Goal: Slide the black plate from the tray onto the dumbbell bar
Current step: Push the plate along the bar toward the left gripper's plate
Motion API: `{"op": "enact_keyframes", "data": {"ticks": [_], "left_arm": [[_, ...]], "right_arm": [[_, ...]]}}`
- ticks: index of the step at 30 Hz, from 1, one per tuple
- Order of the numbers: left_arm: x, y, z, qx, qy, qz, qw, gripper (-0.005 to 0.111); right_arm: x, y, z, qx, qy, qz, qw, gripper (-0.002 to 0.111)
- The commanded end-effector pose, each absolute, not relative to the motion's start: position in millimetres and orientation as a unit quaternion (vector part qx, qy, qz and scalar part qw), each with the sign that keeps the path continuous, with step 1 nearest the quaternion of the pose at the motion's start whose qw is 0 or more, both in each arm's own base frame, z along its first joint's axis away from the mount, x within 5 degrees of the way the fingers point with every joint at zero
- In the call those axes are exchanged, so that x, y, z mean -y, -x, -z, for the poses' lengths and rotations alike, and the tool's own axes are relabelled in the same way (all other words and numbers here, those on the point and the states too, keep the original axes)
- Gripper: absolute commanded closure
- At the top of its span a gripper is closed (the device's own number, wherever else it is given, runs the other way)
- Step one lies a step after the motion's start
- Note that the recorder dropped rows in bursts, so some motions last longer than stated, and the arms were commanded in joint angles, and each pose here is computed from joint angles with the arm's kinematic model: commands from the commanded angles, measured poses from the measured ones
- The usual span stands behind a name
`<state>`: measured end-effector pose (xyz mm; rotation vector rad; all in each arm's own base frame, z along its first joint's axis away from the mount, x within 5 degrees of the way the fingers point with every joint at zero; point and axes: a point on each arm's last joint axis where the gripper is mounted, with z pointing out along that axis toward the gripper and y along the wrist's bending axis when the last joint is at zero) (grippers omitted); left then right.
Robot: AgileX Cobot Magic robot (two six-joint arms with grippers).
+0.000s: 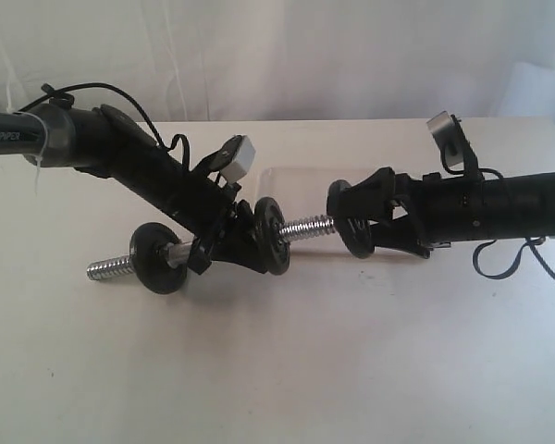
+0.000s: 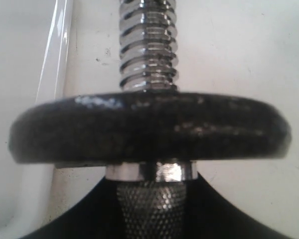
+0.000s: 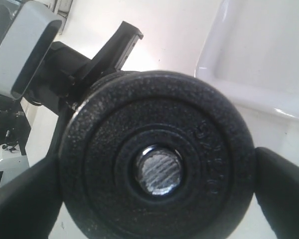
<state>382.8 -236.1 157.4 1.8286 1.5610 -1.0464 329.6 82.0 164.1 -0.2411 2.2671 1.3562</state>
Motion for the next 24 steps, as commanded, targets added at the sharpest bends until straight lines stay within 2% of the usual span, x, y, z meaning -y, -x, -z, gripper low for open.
{"op": "enact_keyframes", "data": {"ticks": [1,18,24], "left_arm": [[258,-377,-195,-0.518,-0.605,0.493,0.348,0.107],[237,-390,-207,-0.495,-0.569,0.519,0.403,0.107],[235,-393,-215,-0.473,-0.546,0.536,0.437,0.107]], "right_arm": [[-91,-331,-177,-0.799,0.077,-0.536,0.262,0.108],[-90,-334,-178,-0.793,0.075,-0.533,0.286,0.108],[-92,-332,-184,-0.77,0.108,-0.549,0.307,0.108]]}}
